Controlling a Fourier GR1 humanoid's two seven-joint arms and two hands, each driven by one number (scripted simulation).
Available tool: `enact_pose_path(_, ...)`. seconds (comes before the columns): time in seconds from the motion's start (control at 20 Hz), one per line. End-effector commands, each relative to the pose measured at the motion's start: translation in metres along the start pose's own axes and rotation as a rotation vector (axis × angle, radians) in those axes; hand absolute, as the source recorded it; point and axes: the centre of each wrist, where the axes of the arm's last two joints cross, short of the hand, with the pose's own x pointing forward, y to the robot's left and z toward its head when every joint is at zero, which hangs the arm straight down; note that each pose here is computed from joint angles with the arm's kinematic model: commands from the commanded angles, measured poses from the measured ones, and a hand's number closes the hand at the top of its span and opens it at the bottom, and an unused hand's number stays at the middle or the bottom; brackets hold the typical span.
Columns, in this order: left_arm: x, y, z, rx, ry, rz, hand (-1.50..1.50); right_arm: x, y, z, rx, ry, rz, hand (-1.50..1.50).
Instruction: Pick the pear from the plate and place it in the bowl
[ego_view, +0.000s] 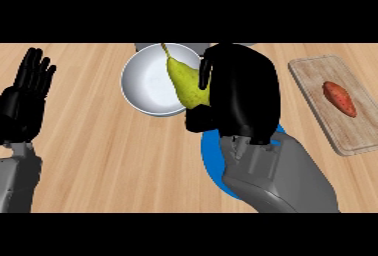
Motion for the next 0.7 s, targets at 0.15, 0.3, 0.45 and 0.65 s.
enact_pose_path(0.15, 0.003, 0.0, 0.002, -0.02, -0.006, 0.006, 0.0, 0.021, 0.05, -0.039, 0.089, 0.213, -0.006, 1.5)
enact_pose_path(0.3, 0.002, -0.004, -0.002, -0.026, -0.022, 0.026, 0.0, 0.016, 0.066, -0.064, 0.098, 0.25, -0.001, 1.5)
enact_pose_path(0.45, -0.005, 0.007, -0.001, -0.02, -0.012, -0.003, 0.0, 0.015, 0.085, -0.072, 0.058, 0.285, 0.071, 1.5)
enact_pose_path(0.65, 0.009, -0.006, -0.009, -0.028, -0.025, 0.005, 0.0, -0.016, 0.115, -0.078, 0.09, 0.422, 0.043, 1.5)
